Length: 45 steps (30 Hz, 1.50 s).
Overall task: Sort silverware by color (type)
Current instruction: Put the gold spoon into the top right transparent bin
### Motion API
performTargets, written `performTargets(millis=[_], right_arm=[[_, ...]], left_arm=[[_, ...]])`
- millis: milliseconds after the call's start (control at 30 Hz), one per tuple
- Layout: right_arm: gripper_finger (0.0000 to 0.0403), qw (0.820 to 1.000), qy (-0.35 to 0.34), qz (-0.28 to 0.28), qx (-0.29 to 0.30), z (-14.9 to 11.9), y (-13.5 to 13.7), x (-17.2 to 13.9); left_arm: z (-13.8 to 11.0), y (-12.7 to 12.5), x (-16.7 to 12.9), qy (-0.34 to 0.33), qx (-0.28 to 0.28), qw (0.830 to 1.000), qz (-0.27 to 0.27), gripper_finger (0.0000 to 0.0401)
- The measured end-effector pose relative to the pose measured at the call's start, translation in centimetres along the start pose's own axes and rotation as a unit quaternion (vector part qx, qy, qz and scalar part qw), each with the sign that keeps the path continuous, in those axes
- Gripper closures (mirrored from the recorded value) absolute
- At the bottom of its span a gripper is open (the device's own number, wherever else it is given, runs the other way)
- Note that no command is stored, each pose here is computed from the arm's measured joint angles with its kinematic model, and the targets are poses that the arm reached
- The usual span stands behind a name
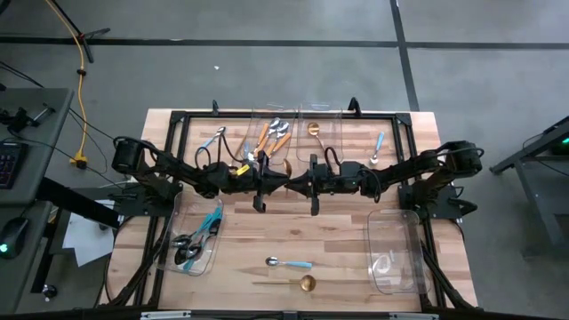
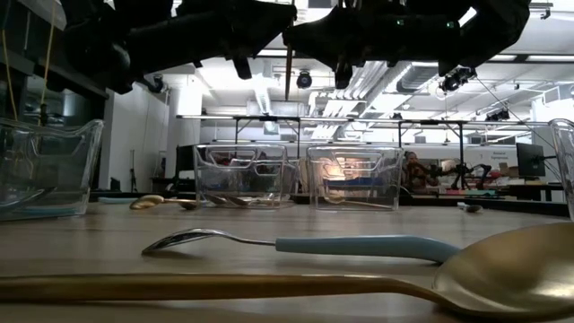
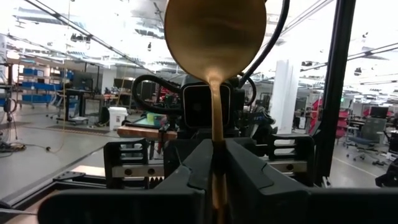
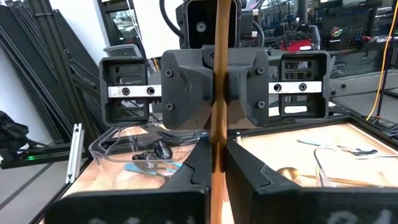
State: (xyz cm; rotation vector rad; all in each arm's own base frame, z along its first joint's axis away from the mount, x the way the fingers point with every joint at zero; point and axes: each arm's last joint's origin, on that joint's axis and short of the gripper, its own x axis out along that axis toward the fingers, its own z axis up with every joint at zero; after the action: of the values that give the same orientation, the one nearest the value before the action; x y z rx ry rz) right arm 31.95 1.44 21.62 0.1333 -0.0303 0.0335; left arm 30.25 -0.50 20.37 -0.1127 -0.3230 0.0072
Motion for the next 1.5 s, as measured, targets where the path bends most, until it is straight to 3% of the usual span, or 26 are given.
performTargets(millis=[333, 767, 1033, 1233, 1500], right_arm=[[0.0396, 1.000, 0.003, 0.000, -0.001, 0.0, 0.0, 0.0], [0.0397, 1.000, 0.005, 0.004, -0.001, -0.1, 0.0, 0.0], [0.0397, 1.000, 0.018, -0.003, -0.005, 0.3, 0.0, -0.4], [0.0397, 0.997, 0.015, -0.070, -0.028, 1.2, -0.3, -2.8], [0.0397, 0.986, -0.021, -0.162, -0.018, 1.0, -1.6, -9.3]], left_arm=[[0.0, 0.0, 0.0, 0.001, -0.004, 1.000, 0.002, 0.0358], [0.0, 0.1, 0.0, 0.006, -0.012, 1.000, 0.005, 0.0230], [1.2, 0.2, -1.0, 0.044, -0.001, 0.999, 0.012, 0.0194], [2.9, 0.8, -3.9, 0.044, 0.004, 0.998, 0.045, 0.0190], [4.3, 1.2, -9.0, 0.011, 0.017, 0.994, 0.111, 0.0189]])
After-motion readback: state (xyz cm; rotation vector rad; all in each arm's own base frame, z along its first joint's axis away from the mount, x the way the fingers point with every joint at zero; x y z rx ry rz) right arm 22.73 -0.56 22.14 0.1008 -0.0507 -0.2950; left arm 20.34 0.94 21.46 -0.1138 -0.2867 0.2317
